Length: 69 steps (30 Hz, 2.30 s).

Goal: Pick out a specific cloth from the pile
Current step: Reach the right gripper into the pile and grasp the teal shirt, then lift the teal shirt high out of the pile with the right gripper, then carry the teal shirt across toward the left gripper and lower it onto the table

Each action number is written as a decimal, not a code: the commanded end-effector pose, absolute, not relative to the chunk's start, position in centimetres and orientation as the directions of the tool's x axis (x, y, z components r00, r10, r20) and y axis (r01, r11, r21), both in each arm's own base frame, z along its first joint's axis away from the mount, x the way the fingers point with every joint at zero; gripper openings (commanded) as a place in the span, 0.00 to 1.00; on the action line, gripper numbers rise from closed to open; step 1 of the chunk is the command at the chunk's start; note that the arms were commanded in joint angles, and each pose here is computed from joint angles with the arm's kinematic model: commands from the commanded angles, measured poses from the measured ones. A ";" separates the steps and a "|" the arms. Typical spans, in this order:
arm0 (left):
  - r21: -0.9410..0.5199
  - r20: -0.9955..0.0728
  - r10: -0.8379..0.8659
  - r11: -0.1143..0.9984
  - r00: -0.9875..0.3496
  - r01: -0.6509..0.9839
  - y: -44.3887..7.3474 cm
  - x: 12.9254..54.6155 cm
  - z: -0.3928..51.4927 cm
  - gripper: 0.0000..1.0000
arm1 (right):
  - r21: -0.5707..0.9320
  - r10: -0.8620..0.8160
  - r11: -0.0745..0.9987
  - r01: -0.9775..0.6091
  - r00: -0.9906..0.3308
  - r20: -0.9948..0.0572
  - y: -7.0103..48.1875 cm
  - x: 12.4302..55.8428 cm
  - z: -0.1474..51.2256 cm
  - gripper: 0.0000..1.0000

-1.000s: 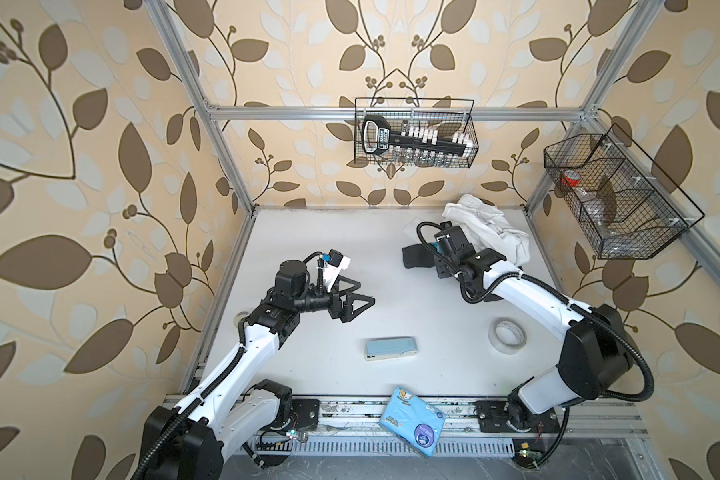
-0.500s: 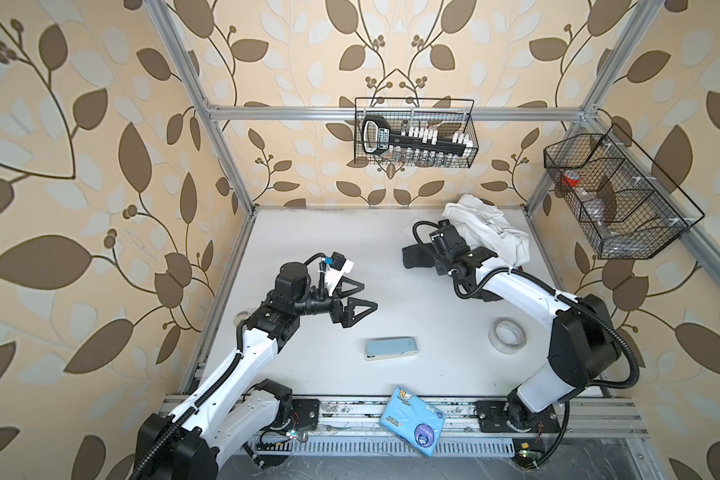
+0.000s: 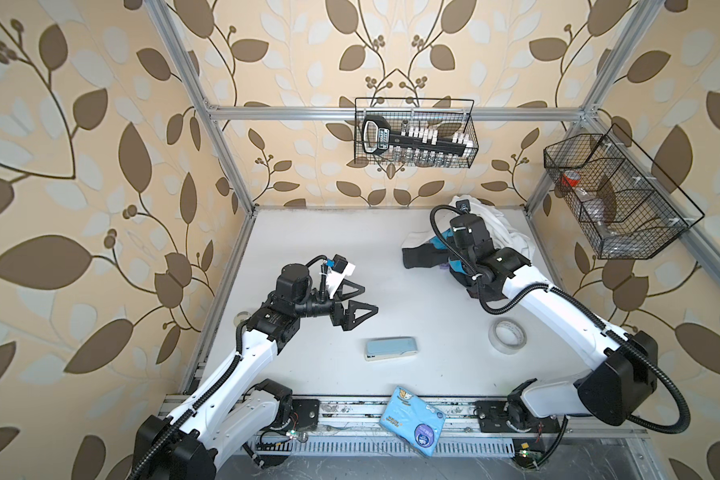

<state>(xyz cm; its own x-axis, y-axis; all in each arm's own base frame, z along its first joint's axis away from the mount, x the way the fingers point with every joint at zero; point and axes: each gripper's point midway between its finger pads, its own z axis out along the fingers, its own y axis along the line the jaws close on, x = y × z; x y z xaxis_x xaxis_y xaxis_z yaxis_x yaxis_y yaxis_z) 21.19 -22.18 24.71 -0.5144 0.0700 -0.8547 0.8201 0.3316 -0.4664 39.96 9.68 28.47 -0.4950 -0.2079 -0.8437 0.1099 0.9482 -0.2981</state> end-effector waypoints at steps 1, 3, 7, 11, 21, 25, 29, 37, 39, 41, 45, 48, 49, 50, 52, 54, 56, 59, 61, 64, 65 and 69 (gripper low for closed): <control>-0.393 -0.899 0.065 0.317 -0.433 0.863 -22.4 20.9 26.9 0.99 | -0.273 -0.196 0.947 0.169 -0.370 -0.908 9.3 39.9 34.3 0.00; -0.391 -0.899 0.068 0.319 -0.433 0.863 -22.4 20.9 26.8 0.99 | -0.267 -0.197 0.947 0.178 -0.336 -0.921 9.2 39.7 36.0 0.00; -0.392 -0.899 0.070 0.319 -0.433 0.863 -22.4 20.9 26.8 0.99 | -0.250 -0.194 0.949 0.194 -0.268 -0.944 9.0 39.3 39.5 0.00; -0.392 -0.898 0.070 0.319 -0.434 0.863 -22.4 20.9 26.7 0.99 | -0.251 -0.202 0.944 0.215 -0.226 -0.953 8.6 39.1 42.3 0.00; -0.388 -0.899 0.073 0.322 -0.431 0.864 -22.4 20.9 26.7 0.99 | -0.152 -0.140 0.969 0.194 -0.074 -0.987 8.6 37.6 48.8 0.00; -0.386 -0.899 0.076 0.328 -0.431 0.862 -22.4 21.1 26.5 0.99 | -0.113 -0.114 0.977 0.179 -0.006 -0.993 8.5 36.9 51.4 0.00; -0.389 -0.896 0.079 0.332 -0.436 0.859 -22.4 21.2 26.4 0.99 | -0.076 -0.082 0.992 0.103 0.053 -0.995 9.5 36.4 53.5 0.00; -0.369 -0.900 0.070 0.405 -0.431 0.837 -21.8 22.1 26.1 0.99 | -0.004 0.015 0.986 -0.165 0.118 -0.993 13.8 35.0 56.2 0.00; -0.360 -0.902 0.064 0.432 -0.426 0.827 -21.6 22.4 25.9 0.99 | 0.010 0.044 0.968 -0.250 0.131 -0.990 15.2 34.2 56.7 0.00; -0.354 -0.905 0.060 0.445 -0.421 0.823 -21.4 22.6 25.9 0.99 | 0.022 0.071 0.948 -0.318 0.145 -0.987 16.3 33.3 57.3 0.00; -0.346 -0.910 0.056 0.447 -0.411 0.825 -21.3 22.5 25.9 0.99 | 0.016 0.083 0.891 -0.453 0.128 -0.988 18.8 32.2 58.2 0.00; -0.337 -0.914 0.050 0.461 -0.403 0.821 -21.1 22.6 26.1 0.99 | 0.009 0.077 0.852 -0.523 0.109 -0.991 20.9 31.9 58.4 0.00; -0.335 -0.915 0.049 0.463 -0.402 0.820 -21.1 22.5 26.1 0.99 | 0.005 0.077 0.837 -0.546 0.109 -0.991 21.5 31.7 58.5 0.00; -0.332 -0.917 0.047 0.466 -0.397 0.820 -21.0 22.5 26.2 0.99 | 0.006 0.078 0.826 -0.564 0.103 -0.992 22.3 31.7 58.4 0.00; -0.328 -0.920 0.040 0.468 -0.391 0.820 -20.9 22.4 26.4 0.99 | 0.006 0.075 0.802 -0.597 0.092 -0.993 23.8 31.8 58.0 0.00; -0.319 -0.925 0.031 0.475 -0.378 0.820 -20.8 22.3 26.7 0.99 | 0.006 0.065 0.780 -0.625 0.072 -0.995 25.6 32.2 57.1 0.00; -0.313 -0.929 0.023 0.484 -0.370 0.817 -20.6 22.3 26.8 0.99 | 0.001 0.042 0.764 -0.645 0.048 -0.998 27.5 33.0 55.7 0.00; -0.307 -0.931 0.021 0.491 -0.364 0.815 -20.6 22.3 26.8 0.99 | -0.010 -0.003 0.714 -0.700 0.011 -1.000 31.6 33.5 53.4 0.00; -0.307 -0.931 0.024 0.494 -0.365 0.814 -20.6 22.3 26.7 0.99 | -0.012 -0.021 0.699 -0.715 -0.004 -1.000 33.6 34.3 52.2 0.00; -0.303 -0.931 0.027 0.494 -0.363 0.815 -20.6 22.3 26.8 0.99 | 0.000 -0.040 0.666 -0.746 -0.036 -0.999 36.9 35.9 50.3 0.00; -0.302 -0.932 0.028 0.494 -0.362 0.815 -20.6 22.2 26.8 0.99 | 0.008 -0.039 0.649 -0.760 -0.044 -0.998 38.0 36.3 50.0 0.00; -0.294 -0.933 0.034 0.504 -0.359 0.812 -20.5 22.3 26.7 0.99 | 0.036 -0.055 0.589 -0.807 -0.085 -0.995 42.2 38.0 47.6 0.00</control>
